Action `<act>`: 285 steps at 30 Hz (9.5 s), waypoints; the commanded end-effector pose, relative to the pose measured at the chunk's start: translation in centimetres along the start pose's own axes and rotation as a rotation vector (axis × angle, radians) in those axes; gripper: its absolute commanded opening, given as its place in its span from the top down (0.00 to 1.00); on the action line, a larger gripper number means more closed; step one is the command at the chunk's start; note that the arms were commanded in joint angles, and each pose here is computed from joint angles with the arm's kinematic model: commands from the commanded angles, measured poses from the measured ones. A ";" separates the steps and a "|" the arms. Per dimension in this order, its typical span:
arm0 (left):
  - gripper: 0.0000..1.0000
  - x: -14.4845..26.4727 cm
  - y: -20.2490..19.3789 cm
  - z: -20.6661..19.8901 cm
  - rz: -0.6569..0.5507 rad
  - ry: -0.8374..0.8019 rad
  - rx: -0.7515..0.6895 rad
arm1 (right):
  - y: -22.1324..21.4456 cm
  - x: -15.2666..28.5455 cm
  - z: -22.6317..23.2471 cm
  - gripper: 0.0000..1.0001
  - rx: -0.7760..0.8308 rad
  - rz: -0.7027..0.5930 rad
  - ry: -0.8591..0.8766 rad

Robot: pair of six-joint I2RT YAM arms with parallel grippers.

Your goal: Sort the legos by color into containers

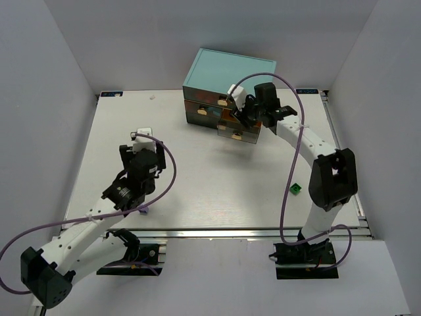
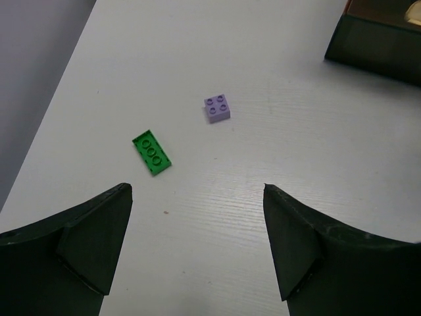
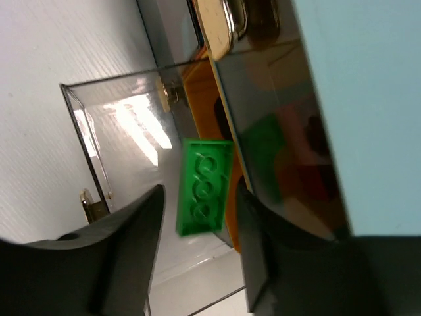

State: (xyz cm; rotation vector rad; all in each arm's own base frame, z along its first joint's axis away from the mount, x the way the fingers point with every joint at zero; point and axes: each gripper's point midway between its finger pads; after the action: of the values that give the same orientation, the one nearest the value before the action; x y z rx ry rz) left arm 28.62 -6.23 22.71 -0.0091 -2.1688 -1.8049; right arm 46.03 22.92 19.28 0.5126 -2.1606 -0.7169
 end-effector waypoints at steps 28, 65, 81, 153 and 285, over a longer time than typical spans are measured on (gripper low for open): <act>0.11 -14.7 -11.7 9.9 0.578 0.438 0.500 | 3.7 17.0 8.3 0.39 -0.351 -0.392 0.050; 0.97 -8.1 -1.3 -14.0 0.506 -0.709 0.552 | -3.7 19.4 2.8 1.00 -0.441 -0.309 -0.268; 0.99 -7.8 0.6 -31.2 0.464 -0.829 0.778 | -6.5 18.9 2.2 1.00 -0.499 -0.263 -0.291; 0.30 5.1 13.2 -10.9 -0.324 -0.550 0.214 | -24.3 16.3 16.0 0.11 -0.339 0.537 0.200; 0.32 -12.5 -12.2 -28.3 0.588 -0.871 1.006 | 4.3 20.2 9.1 0.34 -0.248 -0.528 -0.011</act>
State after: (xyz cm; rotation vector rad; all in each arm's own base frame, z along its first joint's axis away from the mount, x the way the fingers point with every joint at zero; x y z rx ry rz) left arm 42.83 -31.99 5.77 -1.1330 -2.6562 -0.5683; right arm 28.02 17.09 26.34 0.7974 -1.9335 -1.3042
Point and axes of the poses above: each gripper's point midway between its finger pads, its own x axis back along the fingers, its own z axis along the line the jaws close on, y = z × x, and after that the axes turned 14 degrees about x, right-handed
